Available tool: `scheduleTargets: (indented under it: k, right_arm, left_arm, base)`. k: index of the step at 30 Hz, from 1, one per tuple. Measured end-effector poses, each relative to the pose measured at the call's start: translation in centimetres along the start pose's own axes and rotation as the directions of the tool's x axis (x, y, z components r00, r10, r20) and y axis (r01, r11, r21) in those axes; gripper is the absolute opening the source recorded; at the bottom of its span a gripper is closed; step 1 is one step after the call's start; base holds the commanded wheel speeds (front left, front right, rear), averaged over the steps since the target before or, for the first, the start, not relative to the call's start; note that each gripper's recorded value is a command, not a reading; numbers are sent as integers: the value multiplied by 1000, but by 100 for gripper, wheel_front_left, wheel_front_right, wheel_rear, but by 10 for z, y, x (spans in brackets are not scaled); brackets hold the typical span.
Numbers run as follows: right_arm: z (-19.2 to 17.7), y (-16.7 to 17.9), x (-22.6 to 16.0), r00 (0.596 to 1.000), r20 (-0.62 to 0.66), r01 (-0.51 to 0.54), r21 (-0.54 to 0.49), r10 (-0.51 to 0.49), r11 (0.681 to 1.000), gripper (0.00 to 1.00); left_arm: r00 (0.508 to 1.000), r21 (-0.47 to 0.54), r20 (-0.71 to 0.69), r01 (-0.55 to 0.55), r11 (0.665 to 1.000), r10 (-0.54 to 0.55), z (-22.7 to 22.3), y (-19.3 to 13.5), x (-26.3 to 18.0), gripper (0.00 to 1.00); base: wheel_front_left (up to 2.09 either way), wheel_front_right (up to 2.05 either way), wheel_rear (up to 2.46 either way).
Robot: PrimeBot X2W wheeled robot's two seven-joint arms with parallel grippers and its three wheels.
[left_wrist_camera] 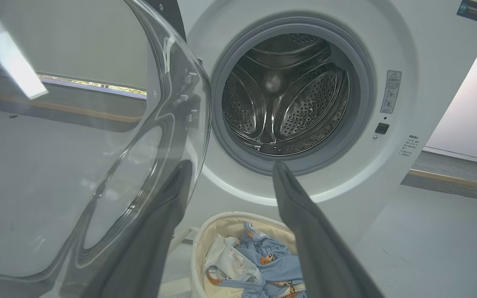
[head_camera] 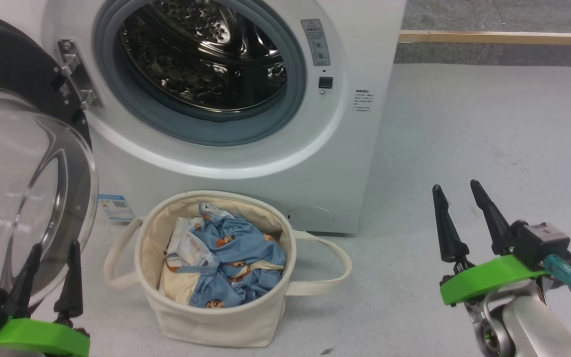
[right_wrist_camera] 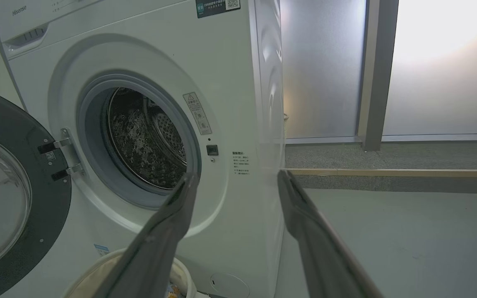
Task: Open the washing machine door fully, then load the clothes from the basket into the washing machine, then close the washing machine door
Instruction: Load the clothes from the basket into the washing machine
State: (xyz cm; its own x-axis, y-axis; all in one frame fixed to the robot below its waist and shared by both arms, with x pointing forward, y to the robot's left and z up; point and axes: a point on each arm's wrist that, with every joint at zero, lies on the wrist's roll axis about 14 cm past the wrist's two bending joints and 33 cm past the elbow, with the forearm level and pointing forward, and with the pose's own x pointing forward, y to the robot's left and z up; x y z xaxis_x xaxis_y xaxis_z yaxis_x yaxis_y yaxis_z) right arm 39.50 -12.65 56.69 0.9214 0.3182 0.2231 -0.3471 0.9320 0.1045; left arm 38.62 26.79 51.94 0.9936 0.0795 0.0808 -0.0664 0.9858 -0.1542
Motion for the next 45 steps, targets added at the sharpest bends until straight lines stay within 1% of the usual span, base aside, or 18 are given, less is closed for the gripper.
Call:
scheduleTargets:
  k: [5, 14, 19, 39, 45]
  right_arm:
    - [-1, 1, 0, 1000, -2, -1, 3, 1, 1000, 100]
    - [-2, -1, -1, 1000, -5, 6, 4, -6, 1000, 100]
    - [-3, -2, -1, 1000, -7, 8, 6, -8, 1000, 100]
    - [-15, -5, -1, 999, -40, 22, 17, -21, 1000, 100]
    - [-20, -6, -1, 998, -53, 26, 19, -25, 999, 100]
  left_arm:
    - [1000, 3, -14, 13, 1000, -13, -4, -4, 0, 100]
    - [999, 2, -17, 50, 999, -50, -6, -17, 5, 100]
    - [998, 0, -19, 60, 998, -60, -6, -20, 7, 100]
    - [997, -11, -33, 76, 997, -76, -12, -26, 12, 100]
    - [994, -19, -87, 67, 998, -69, -29, -25, 9, 100]
  base:
    - [135, -145, 11]
    - [200, -156, -43]
    - [108, -104, -4]
    - [10, -10, 0]
    - [0, 0, 0]
